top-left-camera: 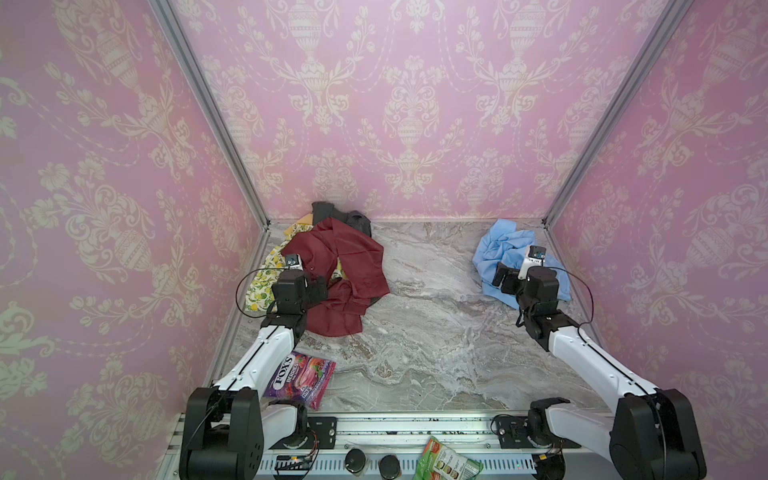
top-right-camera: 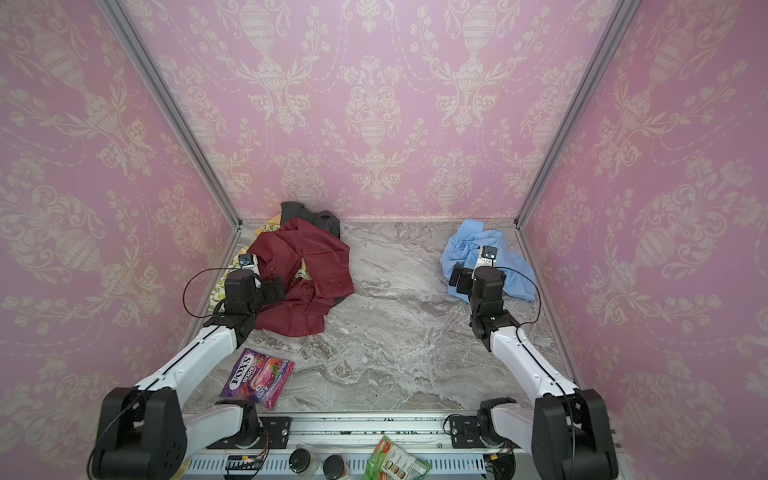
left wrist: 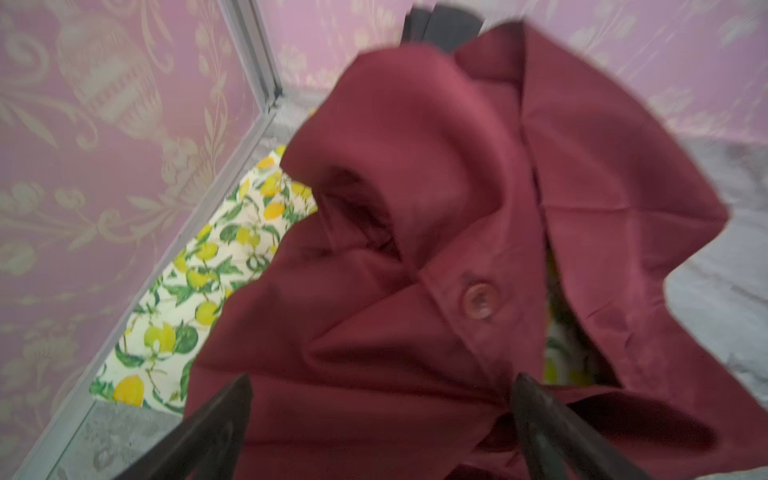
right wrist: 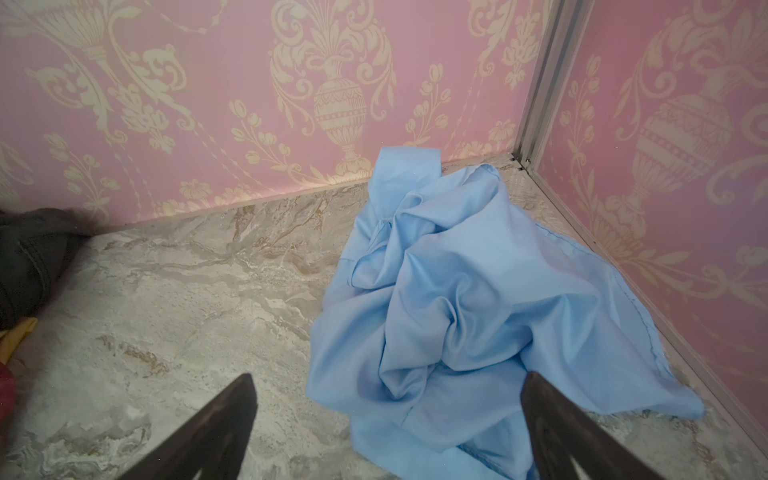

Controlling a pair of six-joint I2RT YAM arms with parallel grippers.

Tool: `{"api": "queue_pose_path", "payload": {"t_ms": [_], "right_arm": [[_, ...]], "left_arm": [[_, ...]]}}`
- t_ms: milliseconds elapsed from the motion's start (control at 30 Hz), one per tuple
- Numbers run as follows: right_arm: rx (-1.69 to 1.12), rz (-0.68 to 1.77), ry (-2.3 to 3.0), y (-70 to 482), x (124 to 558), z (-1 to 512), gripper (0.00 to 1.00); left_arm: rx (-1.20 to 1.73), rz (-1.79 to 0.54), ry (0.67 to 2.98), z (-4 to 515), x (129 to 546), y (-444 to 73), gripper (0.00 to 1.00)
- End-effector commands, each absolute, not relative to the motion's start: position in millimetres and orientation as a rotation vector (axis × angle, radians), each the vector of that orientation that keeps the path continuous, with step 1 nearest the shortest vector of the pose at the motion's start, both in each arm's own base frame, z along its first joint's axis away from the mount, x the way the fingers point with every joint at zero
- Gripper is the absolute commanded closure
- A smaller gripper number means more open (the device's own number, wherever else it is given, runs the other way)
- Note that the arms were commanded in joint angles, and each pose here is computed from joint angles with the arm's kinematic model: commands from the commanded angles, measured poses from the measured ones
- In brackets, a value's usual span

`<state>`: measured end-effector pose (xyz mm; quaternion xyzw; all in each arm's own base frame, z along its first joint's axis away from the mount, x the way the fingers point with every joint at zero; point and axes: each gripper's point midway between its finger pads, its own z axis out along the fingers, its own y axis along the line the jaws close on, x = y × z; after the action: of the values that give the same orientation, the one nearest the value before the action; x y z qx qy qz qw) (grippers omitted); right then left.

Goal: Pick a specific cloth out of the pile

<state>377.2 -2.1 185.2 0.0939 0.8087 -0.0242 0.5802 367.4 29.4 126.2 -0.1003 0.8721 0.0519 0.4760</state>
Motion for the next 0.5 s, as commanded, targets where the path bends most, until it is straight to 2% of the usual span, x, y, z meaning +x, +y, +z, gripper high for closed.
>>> {"api": "queue_pose_path", "payload": {"t_ms": [0,167,467], "right_arm": [[0.102,-0.112,1.817,-0.9,375.3,177.6,0.00],[0.089,-0.100,1.850,-6.4,374.9,128.7,0.00],[0.043,0.003,1.867,2.2,389.8,97.8,0.00]], "left_arm": [[-0.141,0.104,2.032,134.7,386.9,23.8,0.01],[-0.180,0.083,1.986,113.9,386.8,34.2,0.01],[-0.168,0.052,1.902,79.6,386.3,37.9,0.01]]}}
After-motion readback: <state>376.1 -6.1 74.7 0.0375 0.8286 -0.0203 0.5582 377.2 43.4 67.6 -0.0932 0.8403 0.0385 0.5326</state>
